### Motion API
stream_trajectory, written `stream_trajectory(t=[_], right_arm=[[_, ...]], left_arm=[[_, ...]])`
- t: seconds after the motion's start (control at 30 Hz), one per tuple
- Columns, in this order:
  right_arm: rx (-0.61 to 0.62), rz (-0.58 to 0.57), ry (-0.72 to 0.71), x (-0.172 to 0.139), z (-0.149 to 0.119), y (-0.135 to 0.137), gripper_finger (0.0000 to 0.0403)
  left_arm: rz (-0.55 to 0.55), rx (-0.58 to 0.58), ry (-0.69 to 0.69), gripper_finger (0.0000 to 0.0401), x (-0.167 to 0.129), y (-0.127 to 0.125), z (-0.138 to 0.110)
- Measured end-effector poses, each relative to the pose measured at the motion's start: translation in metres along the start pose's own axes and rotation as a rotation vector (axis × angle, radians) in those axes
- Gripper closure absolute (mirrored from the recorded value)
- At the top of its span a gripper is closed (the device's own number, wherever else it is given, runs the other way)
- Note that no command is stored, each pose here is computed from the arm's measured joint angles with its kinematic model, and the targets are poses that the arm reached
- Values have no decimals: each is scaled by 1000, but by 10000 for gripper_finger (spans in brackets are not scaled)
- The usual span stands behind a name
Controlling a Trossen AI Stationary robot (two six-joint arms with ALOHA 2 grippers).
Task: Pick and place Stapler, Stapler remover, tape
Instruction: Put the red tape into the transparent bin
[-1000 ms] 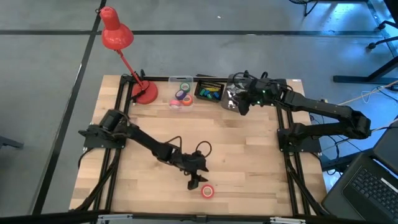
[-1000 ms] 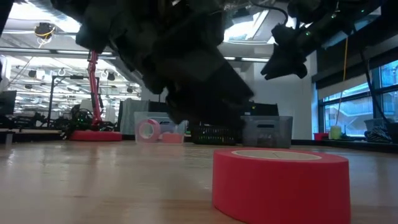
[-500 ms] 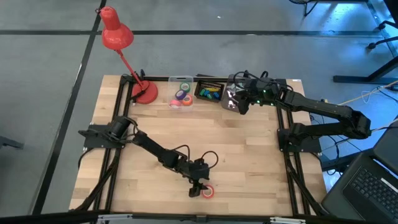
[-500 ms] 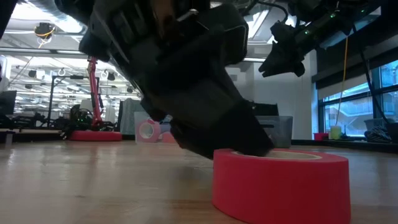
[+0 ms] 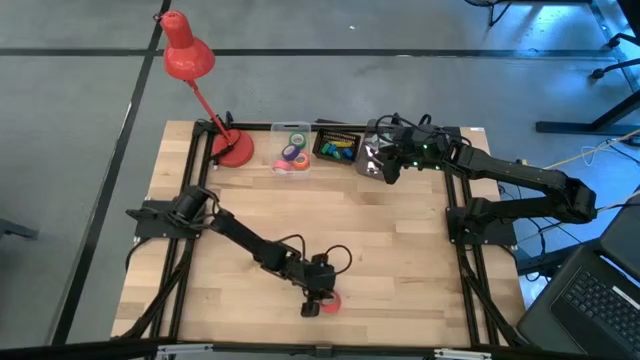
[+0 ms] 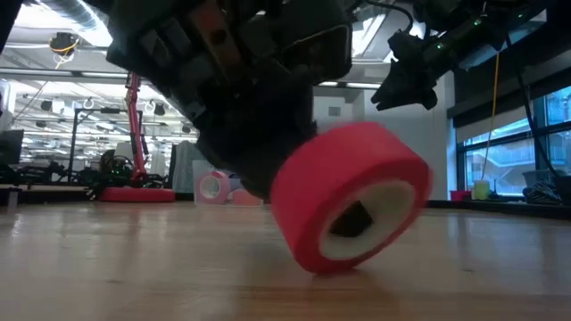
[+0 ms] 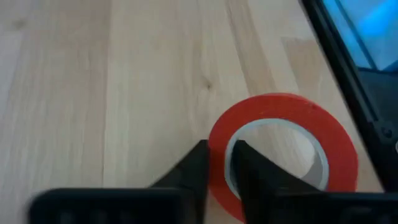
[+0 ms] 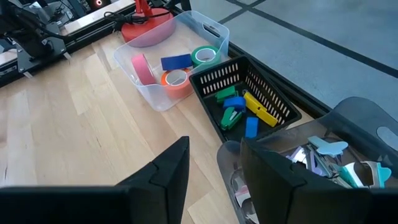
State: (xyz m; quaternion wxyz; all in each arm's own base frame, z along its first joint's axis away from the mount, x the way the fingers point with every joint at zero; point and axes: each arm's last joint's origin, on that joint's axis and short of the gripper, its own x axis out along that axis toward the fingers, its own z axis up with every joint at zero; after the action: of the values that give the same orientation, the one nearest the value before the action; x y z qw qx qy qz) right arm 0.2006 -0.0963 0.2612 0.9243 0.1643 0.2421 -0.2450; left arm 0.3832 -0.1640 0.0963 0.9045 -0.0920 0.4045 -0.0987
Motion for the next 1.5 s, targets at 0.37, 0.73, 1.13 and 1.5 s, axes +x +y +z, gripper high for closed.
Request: stream_trajectory(t=[0.37, 0.73, 1.13, 1.5], right_arm=[[0, 2, -8, 0, 1, 0, 256], [3, 2, -8, 0, 1, 0, 256], [45, 4, -16, 0, 2, 0, 256], [64, 11, -39, 0, 4, 1, 256]], left_arm=[[63, 112, -47, 371, -24, 11, 20], [425, 298, -142, 371, -143, 27, 71], [789, 183, -4, 371, -246, 171, 86], [766, -122, 22, 371, -309, 314, 37]])
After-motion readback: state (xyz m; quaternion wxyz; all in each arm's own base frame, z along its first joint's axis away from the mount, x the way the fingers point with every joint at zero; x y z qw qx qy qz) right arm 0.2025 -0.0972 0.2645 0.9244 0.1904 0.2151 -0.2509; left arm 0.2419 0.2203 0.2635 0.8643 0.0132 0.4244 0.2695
